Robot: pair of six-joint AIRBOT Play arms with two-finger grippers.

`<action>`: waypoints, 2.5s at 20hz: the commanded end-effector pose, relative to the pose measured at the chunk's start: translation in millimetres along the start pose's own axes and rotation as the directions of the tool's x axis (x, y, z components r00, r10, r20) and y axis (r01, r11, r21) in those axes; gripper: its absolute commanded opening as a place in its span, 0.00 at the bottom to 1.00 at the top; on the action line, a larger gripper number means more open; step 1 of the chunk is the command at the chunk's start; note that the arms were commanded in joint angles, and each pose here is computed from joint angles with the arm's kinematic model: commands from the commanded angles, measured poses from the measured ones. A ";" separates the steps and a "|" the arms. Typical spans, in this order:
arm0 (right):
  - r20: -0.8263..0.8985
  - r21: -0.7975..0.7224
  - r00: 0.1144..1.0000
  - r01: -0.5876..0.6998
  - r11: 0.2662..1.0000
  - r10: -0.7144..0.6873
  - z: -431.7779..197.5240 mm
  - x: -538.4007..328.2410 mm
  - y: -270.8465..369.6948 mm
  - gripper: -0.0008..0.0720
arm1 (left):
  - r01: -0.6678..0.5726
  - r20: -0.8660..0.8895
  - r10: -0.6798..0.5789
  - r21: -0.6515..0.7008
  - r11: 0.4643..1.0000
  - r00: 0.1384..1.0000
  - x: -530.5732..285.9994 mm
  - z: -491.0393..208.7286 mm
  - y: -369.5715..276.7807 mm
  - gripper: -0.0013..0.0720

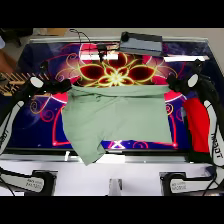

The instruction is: Fold the shirts.

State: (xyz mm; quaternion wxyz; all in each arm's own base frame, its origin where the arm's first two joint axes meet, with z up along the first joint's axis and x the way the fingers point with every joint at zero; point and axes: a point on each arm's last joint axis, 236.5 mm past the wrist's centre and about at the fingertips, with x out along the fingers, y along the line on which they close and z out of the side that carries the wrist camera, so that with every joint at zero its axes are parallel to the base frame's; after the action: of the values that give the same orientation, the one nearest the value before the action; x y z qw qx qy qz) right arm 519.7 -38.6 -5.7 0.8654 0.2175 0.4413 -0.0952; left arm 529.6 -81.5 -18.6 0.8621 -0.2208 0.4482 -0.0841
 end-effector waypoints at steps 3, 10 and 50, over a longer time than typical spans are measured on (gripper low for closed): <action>-0.304 -0.321 0.938 0.063 0.945 -0.166 -69.7 -37.3 -35.5 0.05 | 0.043 -0.310 -0.016 0.079 0.996 0.951 -52.5 -61.5 6.1 0.06; -0.412 -0.310 0.888 0.073 0.948 -0.203 -102.7 -17.0 -50.6 0.05 | 0.004 -0.515 -0.007 -0.007 1.000 0.857 -44.2 -133.7 27.6 0.06; -0.742 -0.139 0.642 0.133 0.981 -0.192 -244.7 -114.0 -139.2 0.77 | -0.035 -0.662 -0.093 -0.178 0.983 0.744 -108.7 -326.7 8.6 0.44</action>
State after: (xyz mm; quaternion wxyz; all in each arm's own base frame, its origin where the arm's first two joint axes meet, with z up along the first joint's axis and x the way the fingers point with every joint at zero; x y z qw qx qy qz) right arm 228.3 -52.2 -72.2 0.5984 0.1663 0.7819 -0.0548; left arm 203.3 -131.7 -105.5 0.6199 -0.2677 0.7269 -0.1252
